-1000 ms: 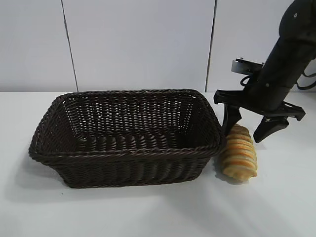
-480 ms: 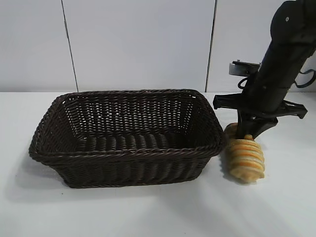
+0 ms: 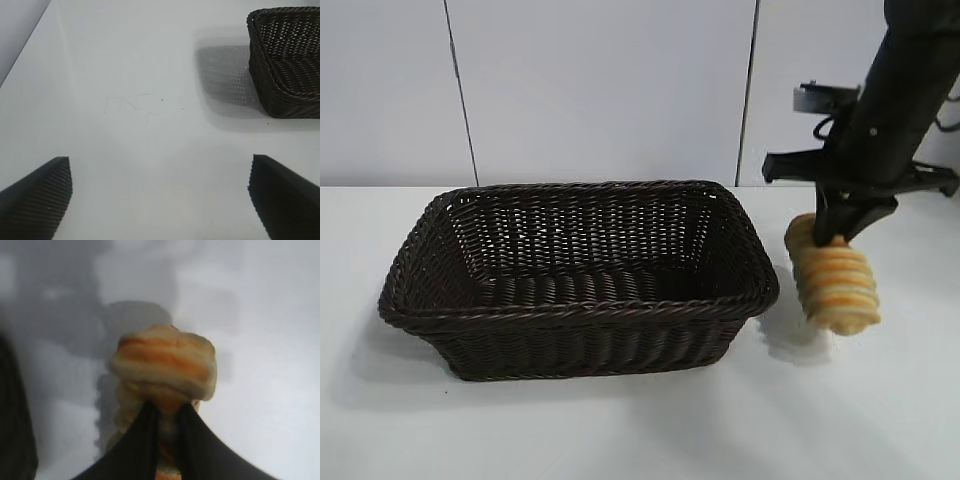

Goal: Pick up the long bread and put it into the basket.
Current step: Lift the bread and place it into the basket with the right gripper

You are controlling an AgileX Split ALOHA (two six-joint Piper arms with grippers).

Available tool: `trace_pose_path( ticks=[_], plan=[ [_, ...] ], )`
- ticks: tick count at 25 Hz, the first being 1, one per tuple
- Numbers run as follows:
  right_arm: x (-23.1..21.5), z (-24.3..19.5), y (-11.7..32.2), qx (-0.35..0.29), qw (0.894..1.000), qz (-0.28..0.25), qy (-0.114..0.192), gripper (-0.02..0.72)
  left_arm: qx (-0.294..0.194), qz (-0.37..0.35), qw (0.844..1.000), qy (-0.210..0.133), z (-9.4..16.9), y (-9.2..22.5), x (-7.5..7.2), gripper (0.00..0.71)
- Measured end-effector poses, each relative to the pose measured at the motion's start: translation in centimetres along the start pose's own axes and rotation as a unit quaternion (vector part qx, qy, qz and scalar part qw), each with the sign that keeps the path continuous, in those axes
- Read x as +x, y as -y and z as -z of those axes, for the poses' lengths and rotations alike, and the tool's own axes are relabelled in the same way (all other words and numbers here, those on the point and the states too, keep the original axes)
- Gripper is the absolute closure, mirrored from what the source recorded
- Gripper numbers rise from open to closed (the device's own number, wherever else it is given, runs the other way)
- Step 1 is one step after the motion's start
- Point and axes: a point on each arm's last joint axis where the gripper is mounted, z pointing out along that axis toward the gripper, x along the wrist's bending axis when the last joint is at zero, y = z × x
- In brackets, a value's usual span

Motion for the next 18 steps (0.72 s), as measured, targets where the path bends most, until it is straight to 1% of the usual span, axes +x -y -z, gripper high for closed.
trace_pose_path(
  ticks=[2,6,9,13,16,18],
  plan=[
    [0.3,1.6,-0.8,-0.015,1.0,0.005,-0.01,0.642,0.0,0.0,1.0,0.0,0.0,0.0,0.0,0.016],
    [1.5,2.9,-1.7,-0.038,0.998,0.019,-0.05,0.642,0.0,0.0,1.0,0.0,0.0,0.0,0.0,0.016],
    [3.7,2.8,-1.4,-0.034,0.996,0.048,-0.07,0.642,0.0,0.0,1.0,0.0,0.0,0.0,0.0,0.016],
    [8.0,1.8,-0.5,-0.027,0.991,0.093,-0.093,0.642,0.0,0.0,1.0,0.0,0.0,0.0,0.0,0.016],
    [11.0,1.3,0.3,-0.032,0.985,0.129,-0.11,0.642,0.0,0.0,1.0,0.0,0.0,0.0,0.0,0.016],
    [12.7,1.0,0.7,-0.042,0.978,0.169,-0.117,0.642,0.0,0.0,1.0,0.0,0.0,0.0,0.0,0.016]
  ],
)
